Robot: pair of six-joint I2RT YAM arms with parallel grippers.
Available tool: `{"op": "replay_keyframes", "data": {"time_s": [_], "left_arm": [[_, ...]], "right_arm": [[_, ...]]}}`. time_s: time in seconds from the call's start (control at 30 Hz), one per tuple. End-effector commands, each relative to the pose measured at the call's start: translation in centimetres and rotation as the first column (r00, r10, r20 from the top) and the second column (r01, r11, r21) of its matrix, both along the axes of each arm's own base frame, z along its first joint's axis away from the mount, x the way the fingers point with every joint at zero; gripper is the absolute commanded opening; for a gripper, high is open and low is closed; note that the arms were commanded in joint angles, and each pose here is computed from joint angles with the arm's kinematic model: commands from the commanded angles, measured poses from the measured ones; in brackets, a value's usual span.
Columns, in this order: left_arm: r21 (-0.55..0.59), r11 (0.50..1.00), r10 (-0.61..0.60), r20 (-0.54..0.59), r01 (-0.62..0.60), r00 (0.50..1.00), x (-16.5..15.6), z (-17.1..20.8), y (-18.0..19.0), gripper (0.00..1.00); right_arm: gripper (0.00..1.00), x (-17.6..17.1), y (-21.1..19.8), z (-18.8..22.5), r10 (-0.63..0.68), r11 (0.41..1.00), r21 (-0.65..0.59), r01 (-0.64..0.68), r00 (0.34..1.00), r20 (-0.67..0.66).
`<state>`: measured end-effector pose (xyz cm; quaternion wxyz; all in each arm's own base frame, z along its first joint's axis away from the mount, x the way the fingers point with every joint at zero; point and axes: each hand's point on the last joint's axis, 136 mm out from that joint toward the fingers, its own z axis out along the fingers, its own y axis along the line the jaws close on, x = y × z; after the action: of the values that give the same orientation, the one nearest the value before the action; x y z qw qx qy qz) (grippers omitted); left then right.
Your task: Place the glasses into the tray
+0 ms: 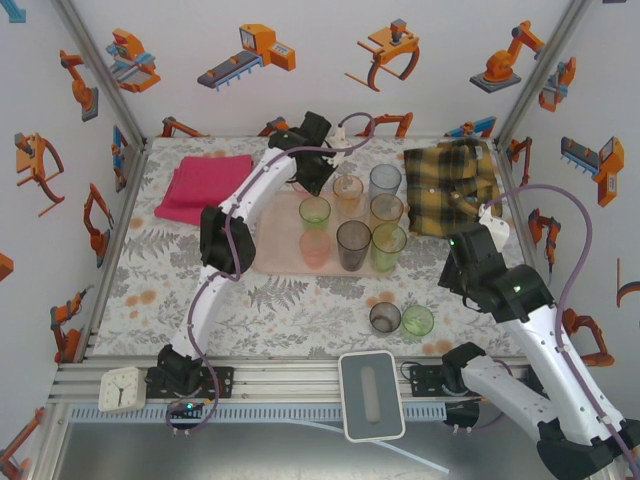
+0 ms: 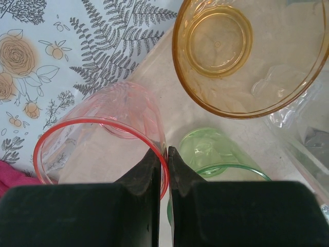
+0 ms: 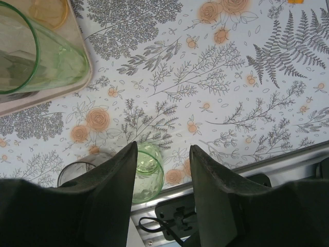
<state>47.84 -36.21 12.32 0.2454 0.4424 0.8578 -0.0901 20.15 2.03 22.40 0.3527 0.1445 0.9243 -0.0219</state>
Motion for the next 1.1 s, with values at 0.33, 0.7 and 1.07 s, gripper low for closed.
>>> {"op": "replay_keyframes", "data": {"time_s": [0.33, 0.7, 1.07], "left_arm": [[-0.010, 0.999, -0.039, 0.015, 0.039, 0.999, -0.2, 0.0, -1.3, 0.07], [-0.003, 0.999, -0.045, 0.012, 0.045, 0.999, -0.5, -0.3, -1.5, 0.07], [0.007, 0.998, -0.058, 0.007, 0.058, 0.998, -0.7, -0.8, -1.7, 0.07]], "right_arm": [[0.45, 0.3, -0.1, -0.4, 0.001, 1.000, -0.011, -0.001, 1.000, -0.007], [0.45, 0.4, 0.0, -0.4, 0.006, 1.000, -0.008, -0.006, 1.000, -0.007], [0.45, 0.4, 0.0, -0.6, 0.006, 1.000, -0.008, -0.006, 1.000, -0.013]]}}
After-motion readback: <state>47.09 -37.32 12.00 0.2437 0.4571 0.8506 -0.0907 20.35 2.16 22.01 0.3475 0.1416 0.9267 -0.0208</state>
